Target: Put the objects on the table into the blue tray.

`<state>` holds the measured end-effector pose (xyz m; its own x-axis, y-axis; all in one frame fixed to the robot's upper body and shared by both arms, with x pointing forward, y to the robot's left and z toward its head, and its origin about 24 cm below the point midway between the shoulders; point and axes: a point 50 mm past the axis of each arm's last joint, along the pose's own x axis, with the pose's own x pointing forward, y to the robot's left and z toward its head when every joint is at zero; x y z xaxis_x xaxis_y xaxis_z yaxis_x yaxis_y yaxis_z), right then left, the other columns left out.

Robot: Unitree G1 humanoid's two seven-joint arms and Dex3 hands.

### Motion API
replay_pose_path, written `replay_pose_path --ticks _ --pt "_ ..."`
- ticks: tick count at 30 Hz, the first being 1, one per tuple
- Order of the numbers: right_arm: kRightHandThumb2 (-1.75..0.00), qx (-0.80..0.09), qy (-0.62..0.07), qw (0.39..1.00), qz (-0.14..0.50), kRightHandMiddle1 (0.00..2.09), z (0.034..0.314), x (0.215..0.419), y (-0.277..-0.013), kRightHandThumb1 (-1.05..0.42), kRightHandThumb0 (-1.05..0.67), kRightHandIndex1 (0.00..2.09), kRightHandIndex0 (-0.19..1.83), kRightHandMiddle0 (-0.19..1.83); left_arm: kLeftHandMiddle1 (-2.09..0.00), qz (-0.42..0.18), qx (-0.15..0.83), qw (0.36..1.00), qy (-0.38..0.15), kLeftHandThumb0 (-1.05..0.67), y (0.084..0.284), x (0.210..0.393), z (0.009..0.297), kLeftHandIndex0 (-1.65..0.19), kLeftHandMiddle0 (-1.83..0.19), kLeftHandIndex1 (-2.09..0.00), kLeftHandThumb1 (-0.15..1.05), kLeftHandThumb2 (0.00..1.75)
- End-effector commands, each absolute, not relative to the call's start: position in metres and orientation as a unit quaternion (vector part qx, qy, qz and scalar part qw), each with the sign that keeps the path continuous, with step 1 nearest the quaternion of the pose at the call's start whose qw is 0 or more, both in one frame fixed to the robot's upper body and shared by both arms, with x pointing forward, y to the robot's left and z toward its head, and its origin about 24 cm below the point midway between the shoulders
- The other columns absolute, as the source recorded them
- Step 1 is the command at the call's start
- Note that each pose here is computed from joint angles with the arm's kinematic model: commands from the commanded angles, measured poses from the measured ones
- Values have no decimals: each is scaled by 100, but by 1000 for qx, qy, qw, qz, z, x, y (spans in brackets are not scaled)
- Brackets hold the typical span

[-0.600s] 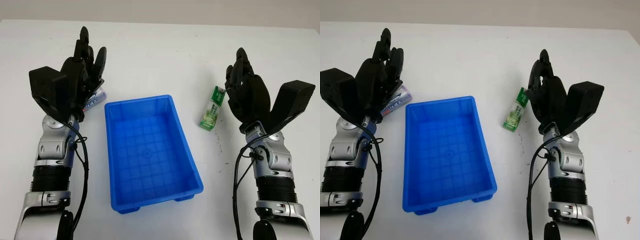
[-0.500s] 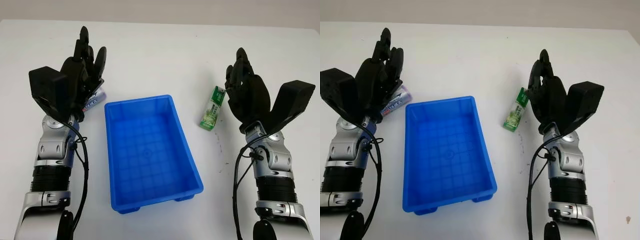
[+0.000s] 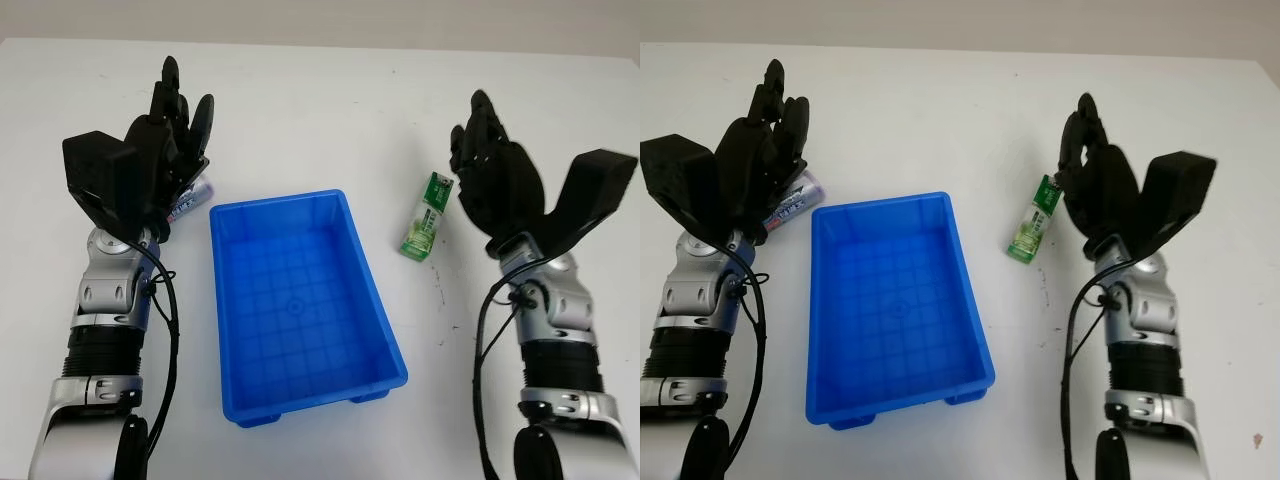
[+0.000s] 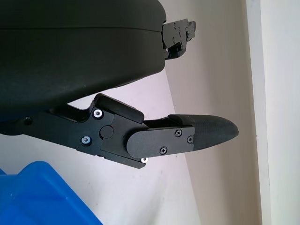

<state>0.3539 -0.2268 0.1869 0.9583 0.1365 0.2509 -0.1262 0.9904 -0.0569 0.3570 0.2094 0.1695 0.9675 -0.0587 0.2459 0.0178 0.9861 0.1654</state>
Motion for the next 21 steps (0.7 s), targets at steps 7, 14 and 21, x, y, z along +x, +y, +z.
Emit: replay_pose_path --ticks 7,14,21 --pt "-4 -384 -198 889 152 89 277 355 -233 -75 -31 38 27 0 0 -21 86 985 -148 -77 210 356 179 19 19 0 105 54" --pt "-6 -629 -166 733 199 17 280 356 -221 -70 -29 19 39 41 0 -26 92 984 -153 -78 208 358 181 19 19 0 105 53" --pt "-6 -753 -110 598 251 8 258 359 -212 -72 -27 11 35 40 0 -27 94 982 -164 -75 209 361 183 19 19 0 105 52"
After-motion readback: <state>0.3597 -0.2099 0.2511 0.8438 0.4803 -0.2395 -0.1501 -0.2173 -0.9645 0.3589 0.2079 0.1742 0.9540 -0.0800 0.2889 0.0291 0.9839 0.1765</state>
